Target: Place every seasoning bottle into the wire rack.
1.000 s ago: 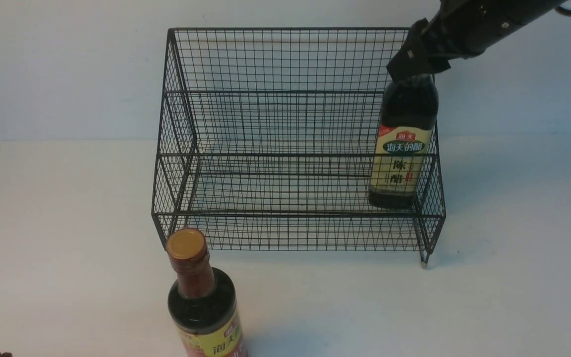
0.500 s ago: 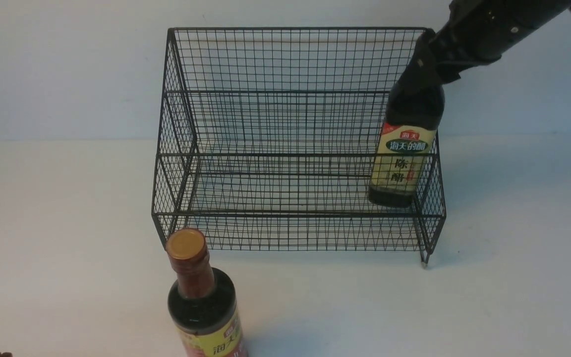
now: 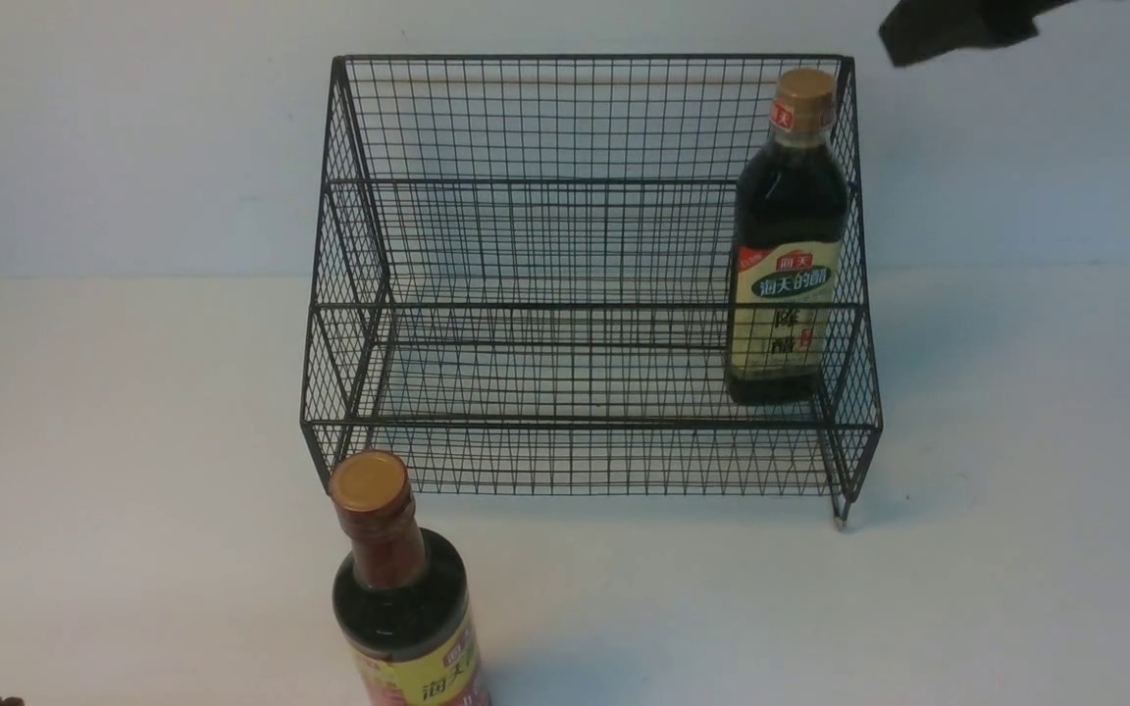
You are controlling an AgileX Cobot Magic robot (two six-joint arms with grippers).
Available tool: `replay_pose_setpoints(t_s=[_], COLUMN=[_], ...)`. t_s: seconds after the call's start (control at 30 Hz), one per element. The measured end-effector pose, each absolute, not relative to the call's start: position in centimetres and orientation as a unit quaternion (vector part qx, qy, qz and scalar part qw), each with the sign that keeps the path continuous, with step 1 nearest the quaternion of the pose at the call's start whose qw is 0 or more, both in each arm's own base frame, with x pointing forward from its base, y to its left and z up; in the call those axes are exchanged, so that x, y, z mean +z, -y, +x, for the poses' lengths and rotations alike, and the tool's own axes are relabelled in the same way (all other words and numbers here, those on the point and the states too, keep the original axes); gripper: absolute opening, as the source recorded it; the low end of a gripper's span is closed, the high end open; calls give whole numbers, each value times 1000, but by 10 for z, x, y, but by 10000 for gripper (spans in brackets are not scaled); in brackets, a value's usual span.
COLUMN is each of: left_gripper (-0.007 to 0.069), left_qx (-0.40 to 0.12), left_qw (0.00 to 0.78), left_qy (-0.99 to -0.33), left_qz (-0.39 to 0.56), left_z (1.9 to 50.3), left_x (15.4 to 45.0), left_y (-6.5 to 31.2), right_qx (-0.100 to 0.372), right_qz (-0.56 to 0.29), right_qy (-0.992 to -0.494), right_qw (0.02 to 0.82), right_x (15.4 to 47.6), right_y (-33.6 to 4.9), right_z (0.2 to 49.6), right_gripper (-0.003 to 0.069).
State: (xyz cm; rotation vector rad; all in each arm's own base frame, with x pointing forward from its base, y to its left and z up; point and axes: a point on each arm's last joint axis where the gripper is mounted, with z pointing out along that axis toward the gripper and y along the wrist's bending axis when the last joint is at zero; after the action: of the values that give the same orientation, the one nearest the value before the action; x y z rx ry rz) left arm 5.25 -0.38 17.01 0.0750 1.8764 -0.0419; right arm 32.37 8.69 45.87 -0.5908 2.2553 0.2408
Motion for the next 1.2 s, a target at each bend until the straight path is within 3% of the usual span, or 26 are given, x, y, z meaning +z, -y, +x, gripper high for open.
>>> replay_pose_setpoints(t_s=[0.17, 0.4, 0.47, 0.57, 0.67, 0.8, 0.9, 1.03, 1.2], left_gripper=[-5, -5, -5, -5, -5, -5, -5, -5, -5], left_qx=[-18, -18, -18, -18, -18, -18, -18, -18, -18], left_qw=[590, 590, 590, 590, 590, 590, 590, 590, 590], left_qy=[-806, -806, -806, -806, -806, -806, -806, -806, -806], left_qz=[32, 32, 32, 32, 32, 32, 32, 32, 32], left_z=[53, 53, 53, 53, 53, 53, 53, 53, 53], left_x=[170, 170, 170, 170, 170, 170, 170, 170, 170], left_y=[4, 4, 4, 4, 4, 4, 4, 4, 4], right_qx=[89, 77, 76, 69, 70, 69, 58, 55, 94], right_qz=[-175, -135, -129, -118, -114, -112, -123, -125, -113], right_qy=[-869, -809, -796, -753, -730, -708, -710, -684, -648], right_qw=[455, 567, 586, 644, 671, 694, 691, 717, 748], right_x=[508, 568, 574, 587, 584, 545, 490, 430, 372], right_y=[-69, -40, -36, -19, -10, 5, 11, 9, -3], right_z=[266, 154, 136, 68, 24, -45, -72, -66, -27], right_gripper=[451, 211, 172, 72, 36, 0, -3, -5, -5])
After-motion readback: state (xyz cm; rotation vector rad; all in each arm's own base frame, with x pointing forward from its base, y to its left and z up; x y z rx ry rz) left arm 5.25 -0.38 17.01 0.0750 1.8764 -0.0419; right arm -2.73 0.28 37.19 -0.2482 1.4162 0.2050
